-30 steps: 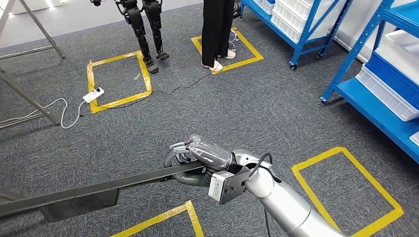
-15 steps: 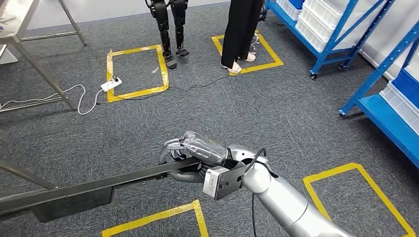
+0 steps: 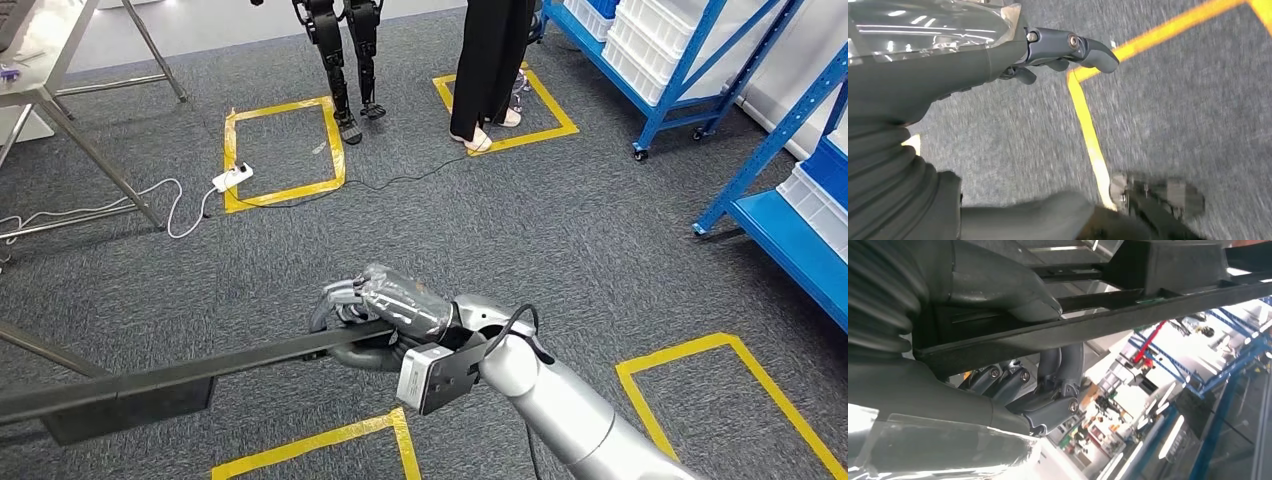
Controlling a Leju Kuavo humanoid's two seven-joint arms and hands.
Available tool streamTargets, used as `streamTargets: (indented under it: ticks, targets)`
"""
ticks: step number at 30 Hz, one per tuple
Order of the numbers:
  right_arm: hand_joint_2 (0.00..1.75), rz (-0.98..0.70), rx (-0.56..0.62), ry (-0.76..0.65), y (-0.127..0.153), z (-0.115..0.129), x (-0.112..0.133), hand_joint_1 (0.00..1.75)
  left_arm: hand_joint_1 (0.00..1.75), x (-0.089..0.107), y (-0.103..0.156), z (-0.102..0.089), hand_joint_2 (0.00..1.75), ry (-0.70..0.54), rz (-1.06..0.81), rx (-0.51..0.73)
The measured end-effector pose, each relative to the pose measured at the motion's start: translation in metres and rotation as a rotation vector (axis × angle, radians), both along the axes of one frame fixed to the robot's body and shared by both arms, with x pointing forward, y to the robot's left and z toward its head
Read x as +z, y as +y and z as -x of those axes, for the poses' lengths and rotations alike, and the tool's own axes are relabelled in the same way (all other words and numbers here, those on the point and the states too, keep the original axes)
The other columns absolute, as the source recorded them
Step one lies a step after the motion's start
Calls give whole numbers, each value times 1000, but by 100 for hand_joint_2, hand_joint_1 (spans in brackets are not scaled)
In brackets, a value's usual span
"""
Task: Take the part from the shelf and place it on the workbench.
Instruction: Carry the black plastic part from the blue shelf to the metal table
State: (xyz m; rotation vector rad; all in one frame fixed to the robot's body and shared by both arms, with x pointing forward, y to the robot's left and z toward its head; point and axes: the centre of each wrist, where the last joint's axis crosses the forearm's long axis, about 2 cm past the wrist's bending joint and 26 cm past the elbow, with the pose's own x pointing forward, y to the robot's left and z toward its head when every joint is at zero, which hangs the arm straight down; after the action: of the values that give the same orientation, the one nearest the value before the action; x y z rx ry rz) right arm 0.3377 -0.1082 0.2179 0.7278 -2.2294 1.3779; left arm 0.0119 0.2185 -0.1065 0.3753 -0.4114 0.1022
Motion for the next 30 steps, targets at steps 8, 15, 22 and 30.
streamTargets:
  ticks: [8, 15, 22, 30]
  targets:
    - [175, 30, -33, 10, -11, -7, -9, 175, 0, -1, 7, 1, 175, 16, 4, 5]
    - [175, 28, -53, 17, -15, -10, -10, 175, 0, -1, 7, 1, 175, 27, 2, -2]
    - [175, 31, -73, 35, -22, -4, -18, 175, 0, -1, 8, 0, 175, 11, 14, -19]
    - [175, 23, -114, 29, -40, 4, -22, 175, 0, -2, 10, 0, 175, -32, 50, -42]
